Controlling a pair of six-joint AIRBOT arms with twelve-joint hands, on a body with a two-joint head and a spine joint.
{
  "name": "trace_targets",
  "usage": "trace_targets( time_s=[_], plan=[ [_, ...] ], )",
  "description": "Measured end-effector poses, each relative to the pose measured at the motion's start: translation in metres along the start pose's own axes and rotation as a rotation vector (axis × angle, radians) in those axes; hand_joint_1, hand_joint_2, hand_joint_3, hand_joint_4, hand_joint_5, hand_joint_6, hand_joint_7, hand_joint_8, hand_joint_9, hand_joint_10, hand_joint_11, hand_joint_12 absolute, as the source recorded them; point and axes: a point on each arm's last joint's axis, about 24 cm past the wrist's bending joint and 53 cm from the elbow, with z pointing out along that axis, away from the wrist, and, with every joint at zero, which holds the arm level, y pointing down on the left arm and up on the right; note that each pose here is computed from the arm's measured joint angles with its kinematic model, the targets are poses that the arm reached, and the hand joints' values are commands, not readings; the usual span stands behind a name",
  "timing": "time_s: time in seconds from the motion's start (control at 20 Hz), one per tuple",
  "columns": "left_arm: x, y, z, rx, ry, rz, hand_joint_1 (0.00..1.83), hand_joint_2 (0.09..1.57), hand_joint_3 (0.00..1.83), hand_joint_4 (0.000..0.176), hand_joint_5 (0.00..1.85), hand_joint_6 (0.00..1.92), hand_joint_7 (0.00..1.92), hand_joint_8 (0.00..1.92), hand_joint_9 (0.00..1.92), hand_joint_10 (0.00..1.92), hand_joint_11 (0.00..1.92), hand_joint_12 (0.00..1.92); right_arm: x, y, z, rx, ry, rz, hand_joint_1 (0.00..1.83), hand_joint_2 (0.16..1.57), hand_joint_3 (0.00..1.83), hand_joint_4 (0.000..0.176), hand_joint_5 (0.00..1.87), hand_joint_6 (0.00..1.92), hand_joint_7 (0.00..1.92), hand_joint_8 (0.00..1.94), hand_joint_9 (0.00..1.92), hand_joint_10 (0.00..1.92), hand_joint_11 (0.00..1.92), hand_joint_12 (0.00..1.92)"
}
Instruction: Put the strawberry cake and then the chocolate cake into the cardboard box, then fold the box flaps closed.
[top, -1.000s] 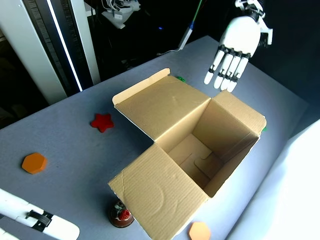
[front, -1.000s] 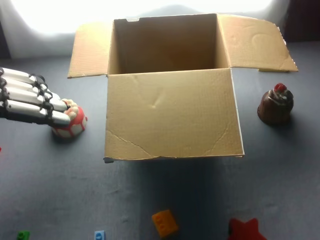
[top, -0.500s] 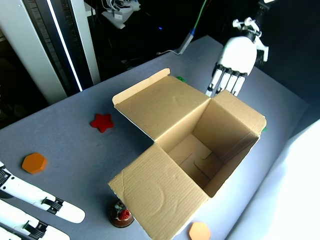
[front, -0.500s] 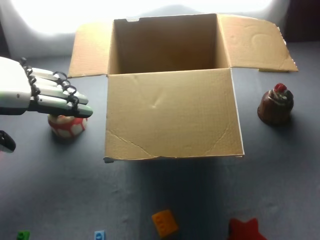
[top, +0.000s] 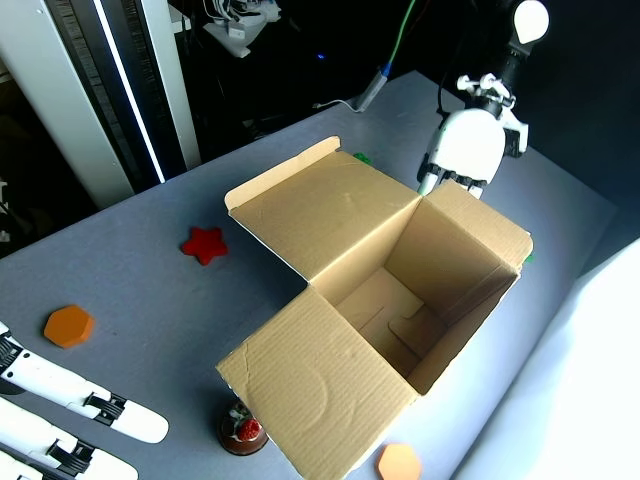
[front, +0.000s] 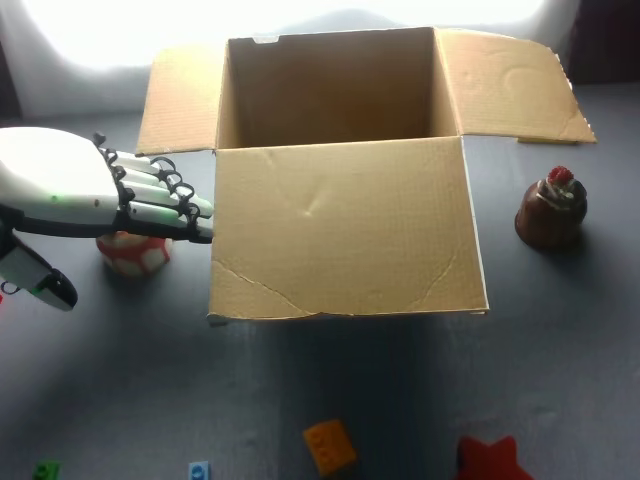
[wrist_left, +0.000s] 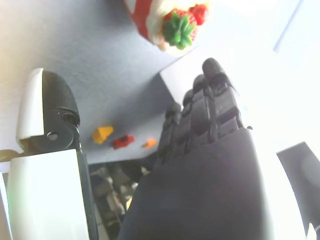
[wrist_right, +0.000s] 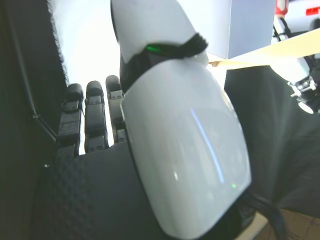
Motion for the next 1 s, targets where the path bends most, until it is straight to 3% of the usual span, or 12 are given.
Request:
trace_targets(
  time_s=[0.3, 0.6, 0.65, 0.85, 1.0],
  plan=[
    [0.001, 0.017, 0.015, -0.033, 0.001, -0.001, 1.22, 0.97, 0.00, 0.066, 0.03, 0.00, 0.02, 0.00, 0.07, 0.00, 0.00, 0.54, 0.000, 0.001, 0.000, -0.001, 0.001, 0.000, 1.21, 1.03, 0.01, 0.079, 0.00, 0.00, 0.01, 0.00, 0.00, 0.00, 0.00, 0.00],
    [-0.005, 0.036, 0.022, -0.078, -0.013, -0.002, 1.23, 0.98, 0.01, 0.079, 0.06, 0.01, 0.00, 0.00, 0.05, 0.00, 0.00, 0.50, 0.002, 0.003, 0.000, -0.006, 0.003, 0.000, 1.19, 1.03, 0.01, 0.063, 0.00, 0.00, 0.00, 0.00, 0.00, 0.00, 0.00, 0.00],
    [-0.005, 0.038, 0.022, -0.082, -0.014, -0.002, 1.25, 0.98, 0.00, 0.079, 0.06, 0.01, 0.00, 0.00, 0.05, 0.00, 0.00, 0.48, 0.002, 0.003, 0.000, -0.005, 0.004, 0.000, 1.20, 1.03, 0.01, 0.069, 0.00, 0.00, 0.00, 0.00, 0.00, 0.00, 0.00, 0.00],
    [0.002, 0.041, 0.025, -0.086, -0.001, -0.007, 1.25, 0.98, 0.00, 0.079, 0.06, 0.01, 0.00, 0.00, 0.04, 0.01, 0.00, 0.39, 0.002, 0.003, 0.000, -0.006, 0.004, 0.000, 1.20, 1.02, 0.00, 0.056, 0.00, 0.00, 0.00, 0.00, 0.00, 0.00, 0.01, 0.00],
    [0.009, 0.041, 0.029, -0.086, 0.017, -0.006, 1.22, 0.98, 0.00, 0.081, 0.05, 0.00, 0.00, 0.00, 0.06, 0.01, 0.00, 0.45, 0.002, 0.004, 0.000, -0.007, 0.004, 0.000, 1.21, 1.03, 0.00, 0.055, 0.00, 0.00, 0.00, 0.00, 0.00, 0.00, 0.02, 0.01]
  ],
)
